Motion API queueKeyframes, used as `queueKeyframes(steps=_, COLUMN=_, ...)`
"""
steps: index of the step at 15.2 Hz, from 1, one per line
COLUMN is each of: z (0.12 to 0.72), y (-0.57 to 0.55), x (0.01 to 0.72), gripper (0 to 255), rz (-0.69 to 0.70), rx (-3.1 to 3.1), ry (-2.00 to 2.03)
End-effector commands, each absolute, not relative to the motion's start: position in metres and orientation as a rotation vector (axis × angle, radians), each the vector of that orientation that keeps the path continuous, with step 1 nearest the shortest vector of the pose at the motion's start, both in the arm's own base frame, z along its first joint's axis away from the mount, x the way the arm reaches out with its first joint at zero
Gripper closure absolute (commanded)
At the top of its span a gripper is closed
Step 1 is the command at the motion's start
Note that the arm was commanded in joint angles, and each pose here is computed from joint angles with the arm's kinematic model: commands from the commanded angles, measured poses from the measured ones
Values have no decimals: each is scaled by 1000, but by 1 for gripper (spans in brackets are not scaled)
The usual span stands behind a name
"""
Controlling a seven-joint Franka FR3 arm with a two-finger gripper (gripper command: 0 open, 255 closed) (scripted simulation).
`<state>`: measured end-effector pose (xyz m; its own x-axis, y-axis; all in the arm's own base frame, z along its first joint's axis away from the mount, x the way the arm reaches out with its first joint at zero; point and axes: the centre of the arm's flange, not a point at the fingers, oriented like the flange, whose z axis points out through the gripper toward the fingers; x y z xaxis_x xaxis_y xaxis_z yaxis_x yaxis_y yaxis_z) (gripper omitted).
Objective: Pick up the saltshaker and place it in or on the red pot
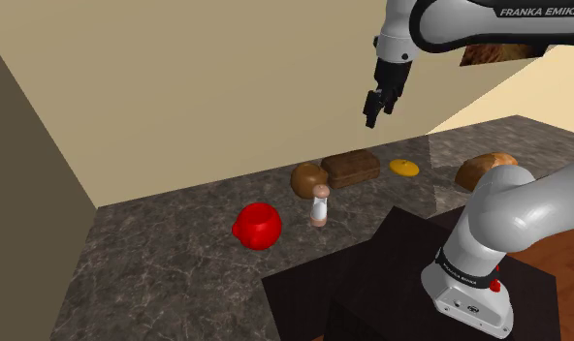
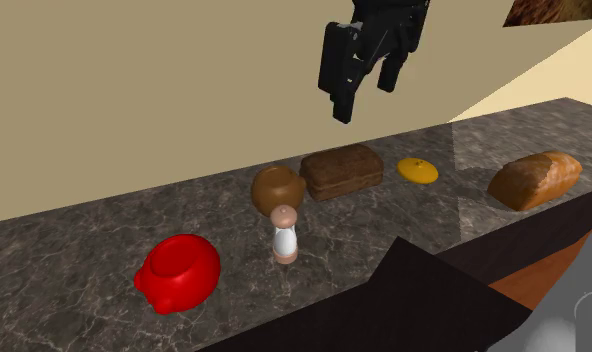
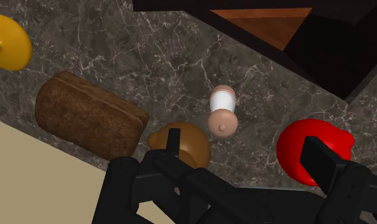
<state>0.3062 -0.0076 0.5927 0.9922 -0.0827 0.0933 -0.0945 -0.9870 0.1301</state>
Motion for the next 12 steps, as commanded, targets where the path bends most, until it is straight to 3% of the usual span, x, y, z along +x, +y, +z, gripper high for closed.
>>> queueKeyframes(steps=1, z=593, y=-8, x=306, gripper=0, rz=132, rx=3001, ry=-134)
queueKeyframes(steps=12, z=458, y=-6, x=355, gripper=0, rz=209, rx=2984, ry=-100)
